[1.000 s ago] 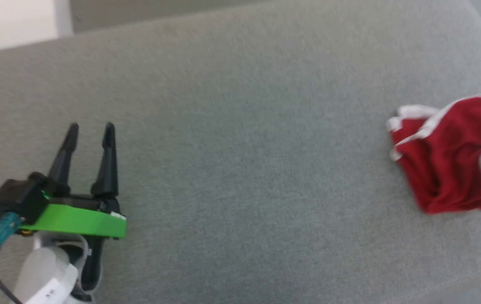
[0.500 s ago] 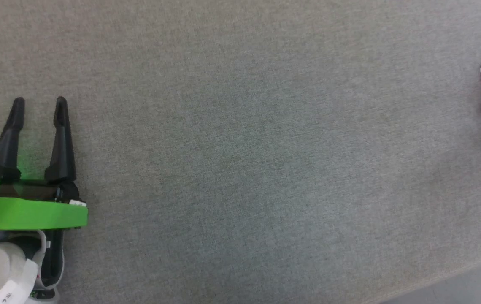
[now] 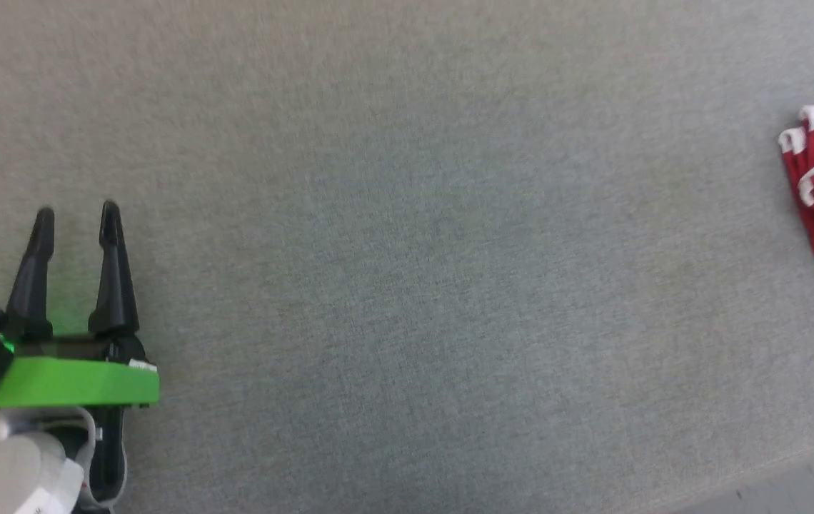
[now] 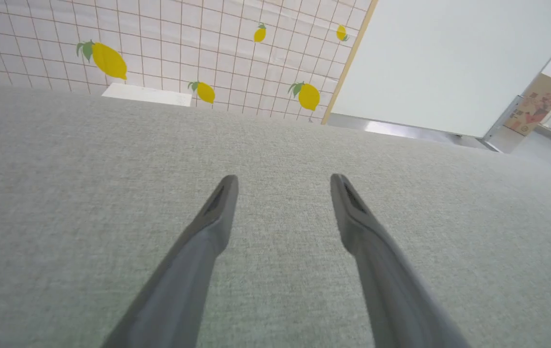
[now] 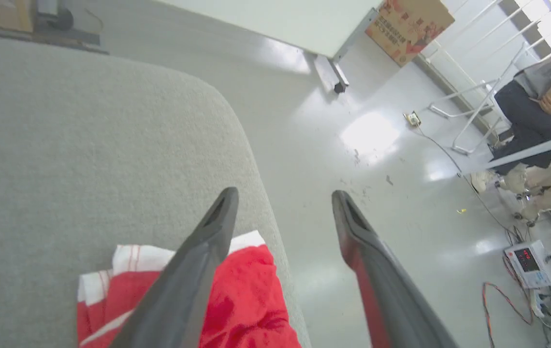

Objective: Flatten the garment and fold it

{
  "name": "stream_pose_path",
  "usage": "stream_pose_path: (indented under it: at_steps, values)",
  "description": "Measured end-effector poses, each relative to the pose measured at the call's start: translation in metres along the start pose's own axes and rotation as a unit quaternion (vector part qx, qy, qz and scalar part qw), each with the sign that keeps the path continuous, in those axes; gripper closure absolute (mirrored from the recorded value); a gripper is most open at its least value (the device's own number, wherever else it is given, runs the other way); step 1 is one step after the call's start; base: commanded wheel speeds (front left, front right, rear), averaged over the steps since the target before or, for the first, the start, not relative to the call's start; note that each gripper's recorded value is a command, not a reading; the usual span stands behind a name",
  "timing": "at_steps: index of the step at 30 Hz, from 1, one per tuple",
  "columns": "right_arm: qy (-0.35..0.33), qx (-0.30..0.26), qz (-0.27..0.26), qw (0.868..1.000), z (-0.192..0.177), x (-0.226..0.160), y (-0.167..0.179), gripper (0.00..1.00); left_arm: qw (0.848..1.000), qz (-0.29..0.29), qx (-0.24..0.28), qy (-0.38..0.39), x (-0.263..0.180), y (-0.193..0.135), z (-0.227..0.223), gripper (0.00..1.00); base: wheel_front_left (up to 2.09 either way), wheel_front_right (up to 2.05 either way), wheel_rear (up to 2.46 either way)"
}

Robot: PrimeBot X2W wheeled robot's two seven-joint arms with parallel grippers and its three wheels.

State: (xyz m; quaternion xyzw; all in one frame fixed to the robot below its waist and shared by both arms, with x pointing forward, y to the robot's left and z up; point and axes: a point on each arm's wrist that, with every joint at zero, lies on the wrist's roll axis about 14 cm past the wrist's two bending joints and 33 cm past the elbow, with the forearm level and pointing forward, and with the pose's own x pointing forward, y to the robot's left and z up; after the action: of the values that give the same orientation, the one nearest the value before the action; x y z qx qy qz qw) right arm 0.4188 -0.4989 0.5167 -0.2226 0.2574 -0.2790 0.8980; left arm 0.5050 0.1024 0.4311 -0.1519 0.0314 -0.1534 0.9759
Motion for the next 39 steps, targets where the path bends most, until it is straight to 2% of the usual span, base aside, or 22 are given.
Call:
stream_pose_path:
  at_steps: [3,6,8,13,17,24,27,30,33,39]
  values:
    - [-0.09,0.043,0.034,0.994,0.049,-0.012,0.017,0.0,1.0,0.018,-0.001,-0.016,-0.01,0.001,0.013,0.0,0.0,0.0,0.0]
    - [-0.169,0.091,0.073,0.979,0.089,-0.032,0.041,0.0,0.999,0.03,-0.002,-0.035,-0.02,-0.002,0.028,0.0,0.0,0.0,0.0]
    - [-0.226,0.124,0.098,0.961,0.118,-0.051,0.055,0.0,0.998,0.035,0.0,-0.048,-0.026,-0.004,0.039,0.0,0.0,0.0,0.0]
    - [-0.349,0.208,0.151,0.901,0.177,-0.11,0.09,0.0,0.994,0.054,0.013,-0.089,-0.044,-0.001,0.073,0.0,0.0,0.0,0.0]
    - [-0.39,0.273,0.186,0.859,0.188,-0.147,0.118,0.0,0.99,0.077,0.03,-0.118,-0.063,0.006,0.097,0.0,0.0,0.0,0.0]
    - [-0.395,0.352,0.232,0.817,0.166,-0.184,0.149,0.0,0.976,0.138,0.056,-0.157,-0.1,0.024,0.129,0.0,0.0,0.0,0.0]
    - [-0.375,0.382,0.257,0.805,0.148,-0.195,0.165,0.0,0.972,0.15,0.06,-0.17,-0.114,0.023,0.138,0.0,0.0,0.0,0.0]
    - [-0.358,0.395,0.274,0.8,0.132,-0.204,0.177,0.0,0.969,0.157,0.065,-0.178,-0.126,0.022,0.144,0.0,0.0,0.0,0.0]
    - [-0.343,0.393,0.291,0.802,0.12,-0.214,0.189,0.0,0.968,0.164,0.064,-0.178,-0.136,0.022,0.144,0.0,0.0,0.0,0.0]
    - [-0.338,0.345,0.311,0.819,0.1,-0.232,0.207,0.0,0.972,0.159,0.086,-0.153,-0.147,0.014,0.129,0.0,0.0,0.0,0.0]
